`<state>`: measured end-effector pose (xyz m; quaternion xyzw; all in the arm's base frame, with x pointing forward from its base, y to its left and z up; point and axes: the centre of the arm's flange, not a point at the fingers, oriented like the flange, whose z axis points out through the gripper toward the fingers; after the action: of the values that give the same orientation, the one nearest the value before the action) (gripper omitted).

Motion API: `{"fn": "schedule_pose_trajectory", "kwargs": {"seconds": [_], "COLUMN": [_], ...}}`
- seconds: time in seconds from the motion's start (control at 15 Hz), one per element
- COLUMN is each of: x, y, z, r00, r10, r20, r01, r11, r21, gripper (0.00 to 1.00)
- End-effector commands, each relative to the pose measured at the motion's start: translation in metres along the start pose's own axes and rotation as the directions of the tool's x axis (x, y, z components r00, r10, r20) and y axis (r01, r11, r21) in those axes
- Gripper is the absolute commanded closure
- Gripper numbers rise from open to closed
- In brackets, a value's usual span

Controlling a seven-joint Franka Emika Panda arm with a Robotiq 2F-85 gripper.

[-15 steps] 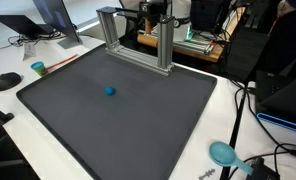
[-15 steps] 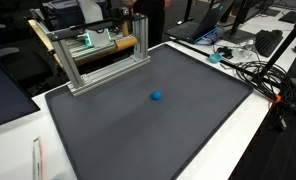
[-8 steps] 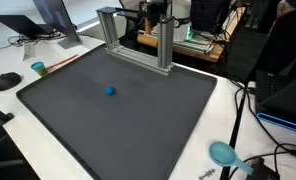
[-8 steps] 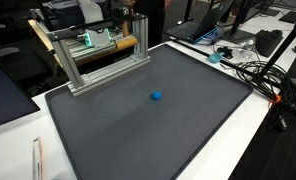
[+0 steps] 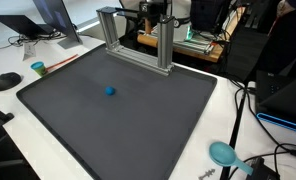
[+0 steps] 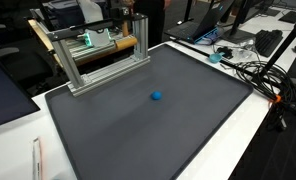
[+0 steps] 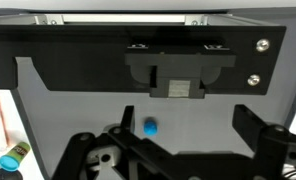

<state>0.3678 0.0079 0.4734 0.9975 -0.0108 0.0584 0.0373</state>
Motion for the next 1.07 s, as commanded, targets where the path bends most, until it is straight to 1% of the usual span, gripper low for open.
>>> {"fn": "schedule_pose_trajectory", "kwargs": {"seconds": [0.0,0.33,0.67,1.0], "x": [0.001,0.001,-0.003,-0.007], "y": [-0.001,-0.001,0.001,0.003], "z": [0.013,0.030,0.043,0.046], "r00": [1.000,1.000,0.999,0.998], "r10": [-0.008,-0.016,-0.039,-0.054], "r20": [-0.022,-0.023,0.019,0.043], "r01": [0.007,0.016,0.039,0.055], "r11": [1.000,1.000,0.999,0.998], "r21": [-0.015,-0.024,-0.021,-0.016], "gripper": [0.00,0.00,0.00,0.00]}}
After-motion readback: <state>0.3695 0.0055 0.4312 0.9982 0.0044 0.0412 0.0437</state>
